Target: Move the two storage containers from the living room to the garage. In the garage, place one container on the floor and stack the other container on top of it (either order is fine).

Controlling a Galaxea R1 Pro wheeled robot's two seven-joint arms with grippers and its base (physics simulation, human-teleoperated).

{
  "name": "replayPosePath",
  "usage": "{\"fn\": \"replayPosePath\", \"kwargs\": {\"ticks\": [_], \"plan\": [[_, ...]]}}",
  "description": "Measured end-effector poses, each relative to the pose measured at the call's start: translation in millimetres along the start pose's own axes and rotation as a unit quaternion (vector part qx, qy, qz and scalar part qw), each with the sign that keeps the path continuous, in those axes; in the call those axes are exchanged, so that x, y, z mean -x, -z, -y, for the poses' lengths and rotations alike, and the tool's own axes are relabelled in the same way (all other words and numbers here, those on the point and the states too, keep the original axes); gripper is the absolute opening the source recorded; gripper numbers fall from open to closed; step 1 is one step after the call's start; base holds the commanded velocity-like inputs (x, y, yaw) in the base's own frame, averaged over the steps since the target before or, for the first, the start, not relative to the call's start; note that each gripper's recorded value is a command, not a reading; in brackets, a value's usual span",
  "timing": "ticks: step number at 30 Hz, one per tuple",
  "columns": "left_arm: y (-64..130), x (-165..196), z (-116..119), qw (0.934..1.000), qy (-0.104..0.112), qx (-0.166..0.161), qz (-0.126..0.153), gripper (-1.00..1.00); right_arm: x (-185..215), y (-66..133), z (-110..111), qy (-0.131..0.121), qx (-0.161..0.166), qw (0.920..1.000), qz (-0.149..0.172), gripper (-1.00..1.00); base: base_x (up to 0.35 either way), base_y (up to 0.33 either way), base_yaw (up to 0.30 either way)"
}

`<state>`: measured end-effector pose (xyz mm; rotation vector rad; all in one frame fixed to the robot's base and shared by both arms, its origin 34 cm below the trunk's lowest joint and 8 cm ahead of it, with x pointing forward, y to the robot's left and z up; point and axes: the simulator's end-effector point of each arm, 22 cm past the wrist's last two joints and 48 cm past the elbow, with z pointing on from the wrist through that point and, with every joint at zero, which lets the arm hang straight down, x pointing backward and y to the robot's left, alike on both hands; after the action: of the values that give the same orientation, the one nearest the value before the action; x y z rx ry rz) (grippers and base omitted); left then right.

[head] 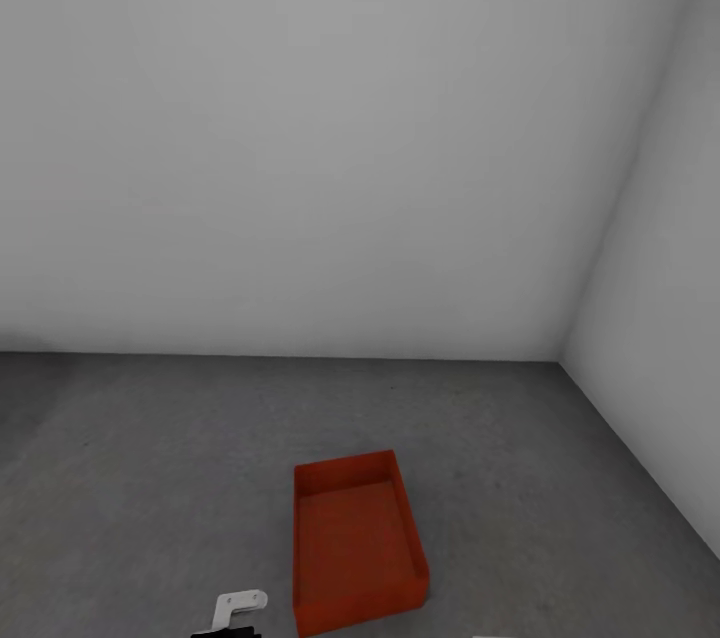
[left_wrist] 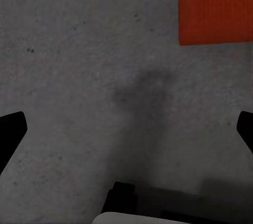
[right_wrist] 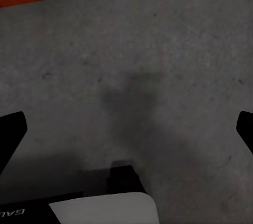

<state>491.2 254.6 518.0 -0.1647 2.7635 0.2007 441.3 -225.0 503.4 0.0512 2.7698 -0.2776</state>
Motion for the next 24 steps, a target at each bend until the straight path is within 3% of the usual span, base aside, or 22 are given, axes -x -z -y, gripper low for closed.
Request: {"fn": "replayPosePath", "kwargs": {"ticks": [24], "plan": [[1.4,2.6,0.0,1.0,0.0,0.0,0.003,1.0,2.7,1.1,0.2,-0.001,0.0,1.0,0.003,1.0,0.0,0.0,0.0]]}}
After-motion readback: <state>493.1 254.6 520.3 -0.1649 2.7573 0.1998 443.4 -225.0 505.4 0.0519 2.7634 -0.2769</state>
